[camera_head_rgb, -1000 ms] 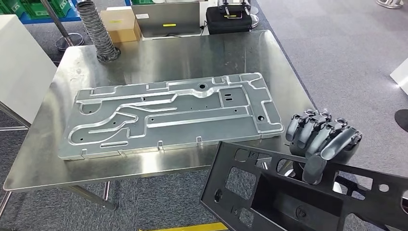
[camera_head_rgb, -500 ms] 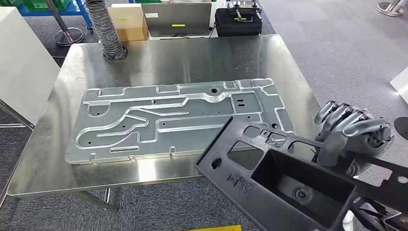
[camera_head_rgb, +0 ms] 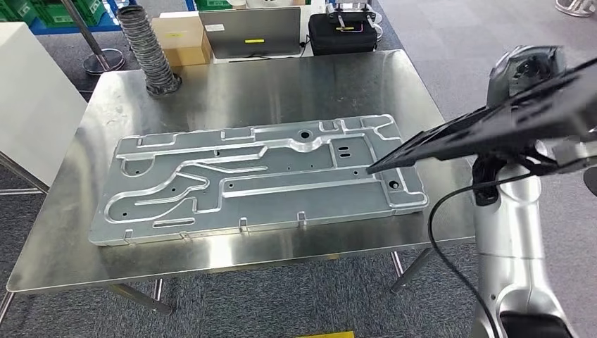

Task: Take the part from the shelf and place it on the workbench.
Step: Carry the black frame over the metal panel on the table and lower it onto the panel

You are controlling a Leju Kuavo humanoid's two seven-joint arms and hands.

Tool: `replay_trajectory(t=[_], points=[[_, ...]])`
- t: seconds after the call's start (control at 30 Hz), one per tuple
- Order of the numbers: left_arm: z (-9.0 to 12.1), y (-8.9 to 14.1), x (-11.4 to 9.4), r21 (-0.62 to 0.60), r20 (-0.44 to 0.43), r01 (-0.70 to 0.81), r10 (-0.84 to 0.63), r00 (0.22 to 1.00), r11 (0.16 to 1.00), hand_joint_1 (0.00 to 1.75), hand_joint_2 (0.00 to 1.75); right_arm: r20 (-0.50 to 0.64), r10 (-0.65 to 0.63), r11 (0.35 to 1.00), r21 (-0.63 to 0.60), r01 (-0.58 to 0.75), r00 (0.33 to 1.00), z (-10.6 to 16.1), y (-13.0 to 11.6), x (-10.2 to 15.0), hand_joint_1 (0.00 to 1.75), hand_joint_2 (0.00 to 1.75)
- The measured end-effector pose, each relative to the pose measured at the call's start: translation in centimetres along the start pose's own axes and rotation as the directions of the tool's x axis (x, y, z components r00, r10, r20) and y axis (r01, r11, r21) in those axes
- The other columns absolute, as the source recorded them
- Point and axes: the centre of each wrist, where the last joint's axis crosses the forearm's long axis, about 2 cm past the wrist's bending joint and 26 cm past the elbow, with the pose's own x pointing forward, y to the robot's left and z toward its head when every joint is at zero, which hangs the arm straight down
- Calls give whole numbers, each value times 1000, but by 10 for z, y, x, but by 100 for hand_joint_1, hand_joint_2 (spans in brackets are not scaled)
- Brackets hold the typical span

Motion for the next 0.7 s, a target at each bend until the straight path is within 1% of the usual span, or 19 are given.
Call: replay_trajectory(t=[0.13,0.23,0.33,0.4,0.5,0.63,0.7], points=[[-1,1,1,-6,5,10,-10,1000,1000,0,175,-70,138,990,-10,-139,988,-17,-24,-20,169,175],[-1,1,2,-11,8,17,-17,1000,1000,0,175,-110,207,978,-5,-209,972,-22,-31,-29,169,175],[-2,0,3,-17,17,19,-19,1000,1000,0,175,-145,308,951,10,-310,940,-34,-36,-35,169,175],[-2,0,4,-20,22,20,-20,1000,1000,0,175,-169,362,931,28,-363,917,-39,-37,-40,169,175],[-2,0,4,-24,25,25,-24,999,999,0,175,-193,433,901,82,-425,880,-40,-35,-49,169,175],[-3,-2,7,-39,32,36,-35,999,999,0,175,-190,560,827,190,-529,807,-47,-30,-60,169,175],[-4,-3,9,-45,36,41,-39,999,998,0,175,-196,604,793,247,-557,773,-44,-26,-67,169,175]])
